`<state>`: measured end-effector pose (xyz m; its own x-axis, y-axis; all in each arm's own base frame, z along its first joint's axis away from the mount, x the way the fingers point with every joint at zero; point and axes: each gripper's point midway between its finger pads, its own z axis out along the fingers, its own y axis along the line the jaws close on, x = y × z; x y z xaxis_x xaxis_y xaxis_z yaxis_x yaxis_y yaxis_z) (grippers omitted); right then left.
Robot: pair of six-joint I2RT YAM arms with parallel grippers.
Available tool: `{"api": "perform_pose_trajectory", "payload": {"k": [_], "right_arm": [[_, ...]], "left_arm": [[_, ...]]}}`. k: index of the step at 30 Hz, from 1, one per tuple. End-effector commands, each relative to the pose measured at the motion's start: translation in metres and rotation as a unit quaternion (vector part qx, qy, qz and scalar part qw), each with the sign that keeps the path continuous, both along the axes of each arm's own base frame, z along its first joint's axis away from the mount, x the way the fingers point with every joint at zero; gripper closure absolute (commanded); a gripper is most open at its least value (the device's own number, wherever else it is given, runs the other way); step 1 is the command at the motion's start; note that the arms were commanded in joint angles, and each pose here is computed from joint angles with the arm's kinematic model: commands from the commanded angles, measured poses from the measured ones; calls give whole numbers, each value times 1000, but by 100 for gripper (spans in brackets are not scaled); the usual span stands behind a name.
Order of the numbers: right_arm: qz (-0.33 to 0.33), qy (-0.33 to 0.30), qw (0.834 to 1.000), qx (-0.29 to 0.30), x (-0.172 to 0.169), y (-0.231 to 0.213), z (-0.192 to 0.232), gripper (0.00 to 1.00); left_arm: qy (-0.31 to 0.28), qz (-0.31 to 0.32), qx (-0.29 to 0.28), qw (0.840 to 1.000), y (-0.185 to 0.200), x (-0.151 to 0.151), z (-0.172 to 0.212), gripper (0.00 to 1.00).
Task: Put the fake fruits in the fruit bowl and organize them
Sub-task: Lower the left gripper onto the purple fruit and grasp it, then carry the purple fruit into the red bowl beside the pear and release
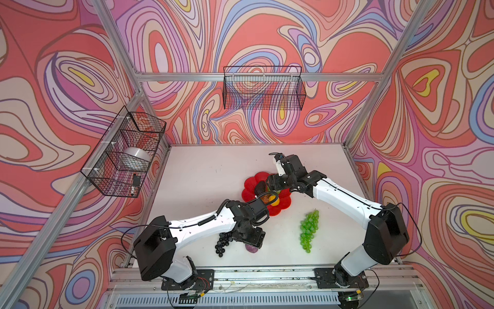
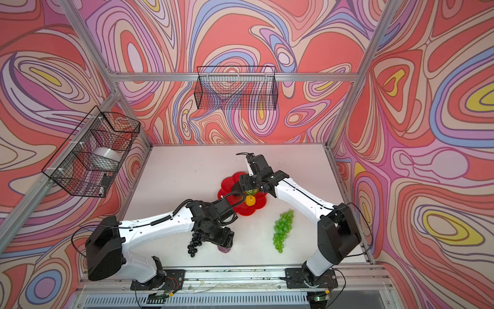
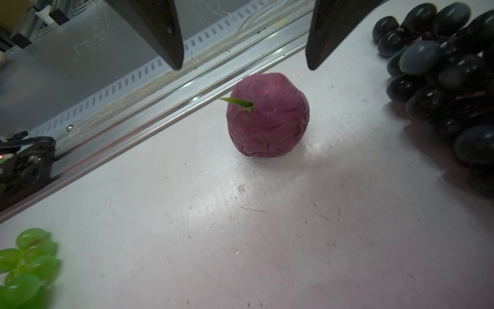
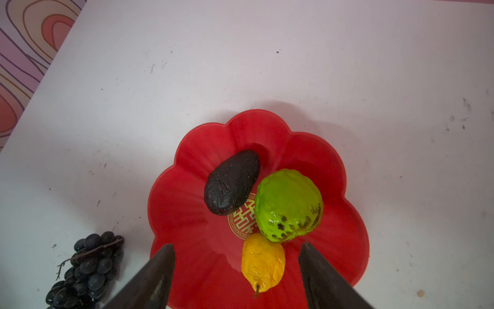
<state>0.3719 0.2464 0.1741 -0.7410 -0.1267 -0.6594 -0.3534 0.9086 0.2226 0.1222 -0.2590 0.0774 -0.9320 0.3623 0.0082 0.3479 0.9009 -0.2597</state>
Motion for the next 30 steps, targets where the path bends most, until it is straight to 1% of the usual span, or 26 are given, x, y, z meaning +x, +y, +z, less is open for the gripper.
{"api": "perform_pose_trajectory", "payload": {"k": [1,5,7,16,22,26,29,30], "right_arm": [[-18,-11,1000,20,0,-3,4,24],[-20,0,1000,18,-5,-6,-4,24],[-24,2,1000,15,-6,-7,-6,24],[-22,13,1000,12,-8,-7,-16,24],[-24,8,999,20,-8,-7,-12,24],[-26,5,999,20,-10,-9,-12,24],[-28,7,999,20,-13,-11,-14,24],[-29,6,999,20,-13,-12,-14,24]], "left_arm": [[10,-4,35,999,9,-4,-14,24],[29,-13,49,998,6,-5,-28,26],[29,-11,61,998,7,-4,-33,27],[29,-6,58,998,3,-1,-41,35],[26,-5,61,998,2,1,-42,37],[23,-8,65,998,2,3,-45,35],[27,-8,62,998,1,2,-47,40],[29,-7,60,998,1,1,-48,44]]}}
